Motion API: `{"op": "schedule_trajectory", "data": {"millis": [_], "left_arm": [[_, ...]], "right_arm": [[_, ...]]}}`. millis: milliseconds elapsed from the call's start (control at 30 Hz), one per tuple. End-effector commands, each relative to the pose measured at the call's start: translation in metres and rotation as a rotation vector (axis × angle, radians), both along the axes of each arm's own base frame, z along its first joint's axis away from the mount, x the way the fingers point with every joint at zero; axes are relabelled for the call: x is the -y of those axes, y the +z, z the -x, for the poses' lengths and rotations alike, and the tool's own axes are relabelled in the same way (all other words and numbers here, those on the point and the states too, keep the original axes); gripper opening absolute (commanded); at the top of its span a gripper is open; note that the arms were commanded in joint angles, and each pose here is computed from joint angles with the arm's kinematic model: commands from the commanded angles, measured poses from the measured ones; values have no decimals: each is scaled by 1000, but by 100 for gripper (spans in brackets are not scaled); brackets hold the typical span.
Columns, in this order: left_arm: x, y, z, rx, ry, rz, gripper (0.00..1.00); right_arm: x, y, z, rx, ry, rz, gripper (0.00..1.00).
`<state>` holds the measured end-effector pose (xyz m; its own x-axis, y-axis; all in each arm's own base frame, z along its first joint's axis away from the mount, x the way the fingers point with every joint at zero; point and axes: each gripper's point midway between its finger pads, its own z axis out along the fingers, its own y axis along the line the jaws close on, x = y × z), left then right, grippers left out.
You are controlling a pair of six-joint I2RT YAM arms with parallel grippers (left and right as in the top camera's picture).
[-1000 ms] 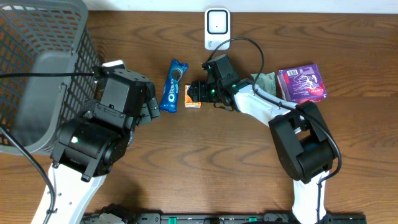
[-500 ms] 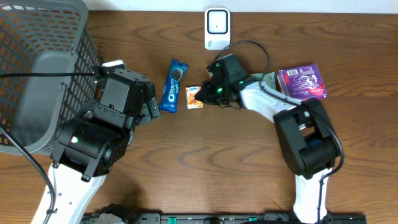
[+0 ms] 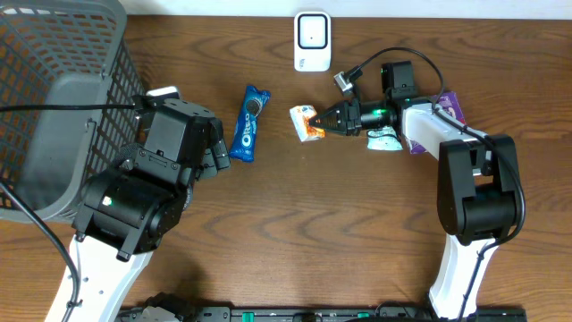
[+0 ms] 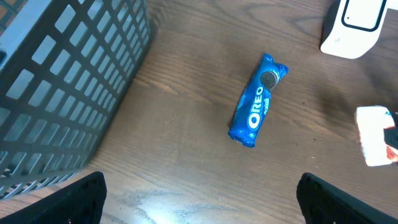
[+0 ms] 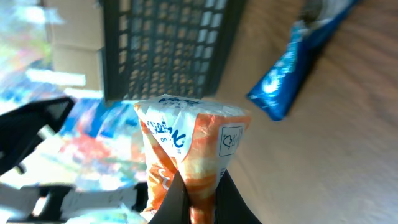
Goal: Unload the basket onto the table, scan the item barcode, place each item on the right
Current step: 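Grasp the Kleenex box with the right gripper and pull it right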
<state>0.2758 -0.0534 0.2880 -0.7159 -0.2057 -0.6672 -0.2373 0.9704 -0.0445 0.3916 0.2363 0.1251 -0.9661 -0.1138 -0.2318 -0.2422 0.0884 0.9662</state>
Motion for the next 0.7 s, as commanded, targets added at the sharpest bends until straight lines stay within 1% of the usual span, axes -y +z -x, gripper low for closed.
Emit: {"op": "schedule_trajectory", "data": {"millis": [0,133,200,267,333,367,433,467,500,533,567,667], "left_arm": [[-3,2,0,6,5,-13,98],[-3,2,0,6,5,-13,98],[-3,2,0,6,5,-13,98],[-3,2,0,6,5,-13,98],[-3,2,0,6,5,-13,98],[-3,2,0,6,5,-13,98],[-3,2,0,6,5,-13,98],[-3,2,0,6,5,-13,98],[-3,2,0,6,5,-13,98],[-3,2,0,6,5,-13,98],[-3,2,0,6,5,-13,98],[-3,2,0,6,5,-13,98]], "right_arm": [[1,16,12,47,67,-112,1],[-1,10,10,48,52,-78,1],[-1,-3,3,15,6,1,1],[5,-34,-8,-65,-95,178,1],[31,-87,-17,-186,-261,495,1],[47,-106,-17,-217,-319,626,1],[69,-128,-14,-239,-377,798,2],[74,-132,-13,-241,-389,839,7],[77,-134,-13,-242,-393,859,15],[77,-134,-13,-238,-393,860,23],[77,-134,-13,-237,-394,859,28],[77,-126,-19,-212,-395,854,34]]}}
